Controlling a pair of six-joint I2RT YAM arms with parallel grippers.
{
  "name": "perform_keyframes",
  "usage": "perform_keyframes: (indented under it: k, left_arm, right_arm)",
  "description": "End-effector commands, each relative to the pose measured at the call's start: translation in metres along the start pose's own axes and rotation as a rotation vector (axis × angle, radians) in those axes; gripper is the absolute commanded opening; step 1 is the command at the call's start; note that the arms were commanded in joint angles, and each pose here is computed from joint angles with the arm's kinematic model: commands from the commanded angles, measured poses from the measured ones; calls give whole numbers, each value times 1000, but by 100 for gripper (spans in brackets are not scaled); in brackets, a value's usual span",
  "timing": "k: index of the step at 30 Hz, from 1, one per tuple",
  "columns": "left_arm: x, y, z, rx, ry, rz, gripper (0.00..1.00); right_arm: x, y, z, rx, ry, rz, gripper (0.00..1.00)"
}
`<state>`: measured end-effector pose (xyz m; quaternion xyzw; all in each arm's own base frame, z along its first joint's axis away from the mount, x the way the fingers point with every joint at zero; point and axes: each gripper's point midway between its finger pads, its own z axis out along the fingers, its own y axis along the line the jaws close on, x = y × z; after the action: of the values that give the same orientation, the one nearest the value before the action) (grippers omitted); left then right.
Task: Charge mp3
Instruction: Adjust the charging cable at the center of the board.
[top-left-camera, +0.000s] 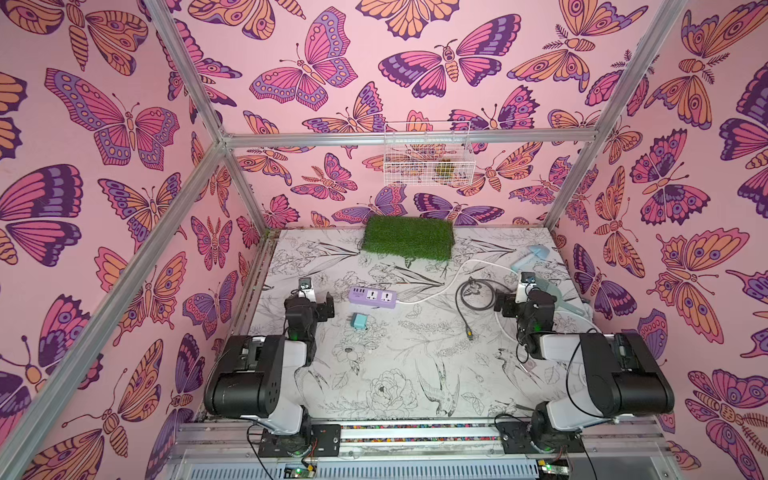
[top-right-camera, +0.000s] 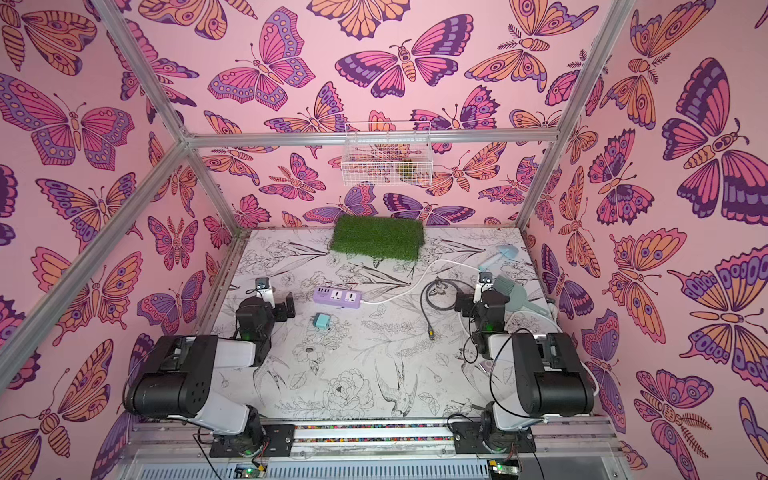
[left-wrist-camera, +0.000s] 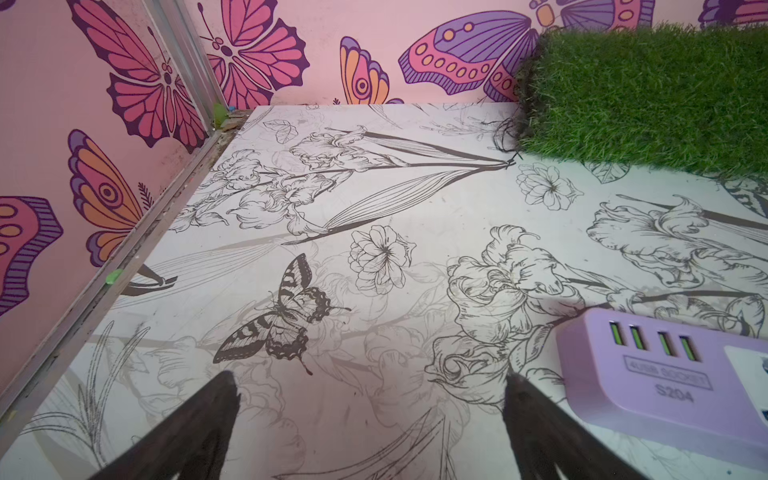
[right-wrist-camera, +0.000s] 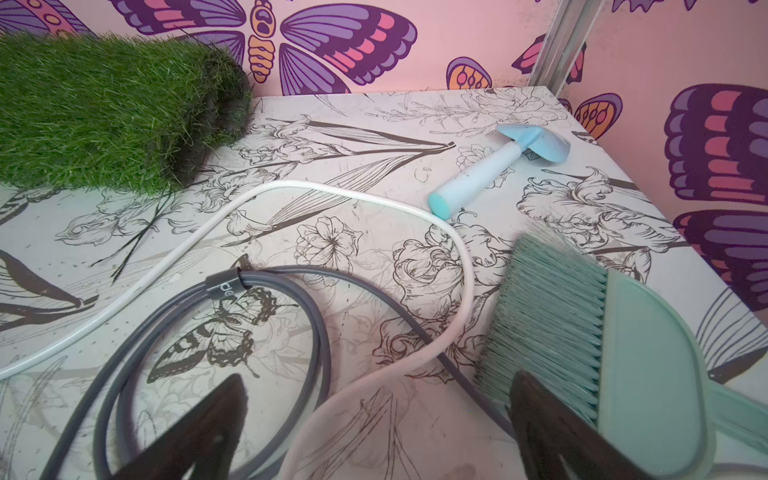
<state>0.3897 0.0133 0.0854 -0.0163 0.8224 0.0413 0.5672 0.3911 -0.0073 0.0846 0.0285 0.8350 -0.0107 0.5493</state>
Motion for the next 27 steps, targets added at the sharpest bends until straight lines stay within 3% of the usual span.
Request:
perform_keyframes:
  k: [1,16,20,23,27]
  left_arm:
    - [-5,-1,2,11,-8,-4,100]
    - [-4,-1,1,10,-5,-4,100]
    - [-21,1,-7,-31,-12,20,100]
    - [-42,-3,-23,-43,12,39,100]
    - [-56,-15,-44,-13,125,-63,100]
  right_arm:
    - [-9,1,0,-10,-24,11,99]
    - [-10,1,0,-8,-25,13,99]
    - [-34,-10,-13,54,-55,28,99]
    - [-54,-15,-29,90,32,63,99]
    - [-51,-1,-36,39,208,193,99]
